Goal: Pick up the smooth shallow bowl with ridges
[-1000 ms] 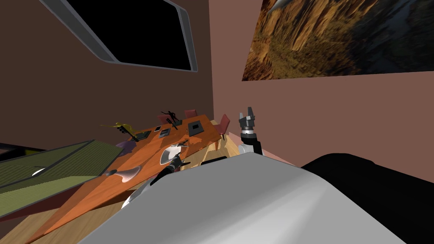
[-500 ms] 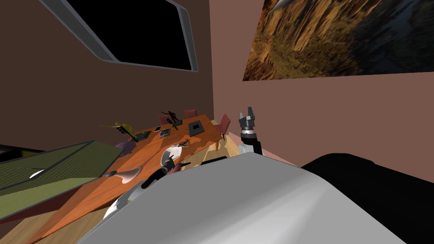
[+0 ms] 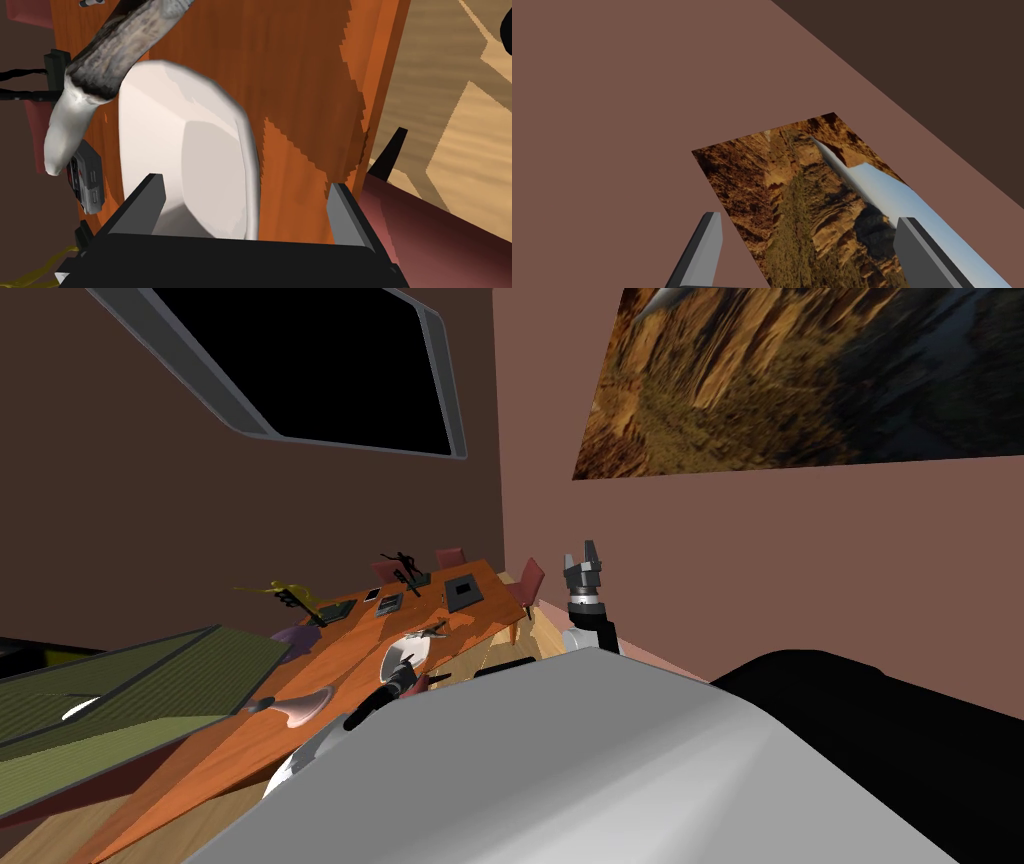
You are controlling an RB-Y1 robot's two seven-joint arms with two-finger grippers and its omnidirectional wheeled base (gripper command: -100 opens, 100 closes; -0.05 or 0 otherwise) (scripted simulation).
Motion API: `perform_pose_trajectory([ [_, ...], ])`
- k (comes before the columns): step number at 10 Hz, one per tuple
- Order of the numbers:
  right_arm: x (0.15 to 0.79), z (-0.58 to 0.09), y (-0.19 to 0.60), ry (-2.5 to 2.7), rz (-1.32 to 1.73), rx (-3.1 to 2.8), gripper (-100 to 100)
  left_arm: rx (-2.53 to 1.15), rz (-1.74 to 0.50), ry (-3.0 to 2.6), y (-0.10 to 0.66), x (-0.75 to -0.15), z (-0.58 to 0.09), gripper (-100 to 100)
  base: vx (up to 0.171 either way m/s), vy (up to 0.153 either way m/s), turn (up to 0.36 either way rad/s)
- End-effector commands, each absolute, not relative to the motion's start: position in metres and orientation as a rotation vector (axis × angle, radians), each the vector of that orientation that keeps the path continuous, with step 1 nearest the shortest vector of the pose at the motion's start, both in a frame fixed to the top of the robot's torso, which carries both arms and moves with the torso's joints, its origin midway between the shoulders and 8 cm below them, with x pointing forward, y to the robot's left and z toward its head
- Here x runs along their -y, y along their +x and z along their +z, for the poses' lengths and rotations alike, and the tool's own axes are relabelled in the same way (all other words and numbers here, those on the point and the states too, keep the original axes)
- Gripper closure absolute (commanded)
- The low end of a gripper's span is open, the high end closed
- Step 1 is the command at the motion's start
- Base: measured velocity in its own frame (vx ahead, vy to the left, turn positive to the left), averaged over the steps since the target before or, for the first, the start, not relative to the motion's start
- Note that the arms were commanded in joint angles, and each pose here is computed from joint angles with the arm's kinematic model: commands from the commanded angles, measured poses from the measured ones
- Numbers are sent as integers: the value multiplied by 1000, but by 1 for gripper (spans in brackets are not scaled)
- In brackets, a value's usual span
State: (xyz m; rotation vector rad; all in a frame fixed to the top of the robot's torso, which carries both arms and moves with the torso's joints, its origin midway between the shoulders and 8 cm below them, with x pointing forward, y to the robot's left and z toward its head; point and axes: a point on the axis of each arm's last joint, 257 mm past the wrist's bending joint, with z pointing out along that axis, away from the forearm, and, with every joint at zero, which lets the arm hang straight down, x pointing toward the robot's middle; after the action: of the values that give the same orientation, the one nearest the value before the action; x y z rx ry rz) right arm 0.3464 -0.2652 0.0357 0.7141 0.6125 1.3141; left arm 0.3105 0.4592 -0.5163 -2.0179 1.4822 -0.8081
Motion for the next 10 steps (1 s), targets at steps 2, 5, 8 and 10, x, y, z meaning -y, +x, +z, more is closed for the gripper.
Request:
perform_pose_trajectory([
  [2, 265, 36, 346, 714, 1314, -613, 0, -1482, -808, -2019, 310, -459, -517, 100, 0, 0, 0],
  [5, 265, 36, 346, 714, 1314, -613, 0, -1487, -799, -2020, 308, -460, -518, 100, 0, 0, 0],
  [8, 265, 36, 346, 714, 1314, -612, 0, -1488, -810, -2012, 311, -469, -505, 100, -22, -24, 23],
  [10, 265, 36, 346, 714, 1314, -612, 0, -1487, -810, -2012, 311, -468, -507, 0, -9, -10, 6],
])
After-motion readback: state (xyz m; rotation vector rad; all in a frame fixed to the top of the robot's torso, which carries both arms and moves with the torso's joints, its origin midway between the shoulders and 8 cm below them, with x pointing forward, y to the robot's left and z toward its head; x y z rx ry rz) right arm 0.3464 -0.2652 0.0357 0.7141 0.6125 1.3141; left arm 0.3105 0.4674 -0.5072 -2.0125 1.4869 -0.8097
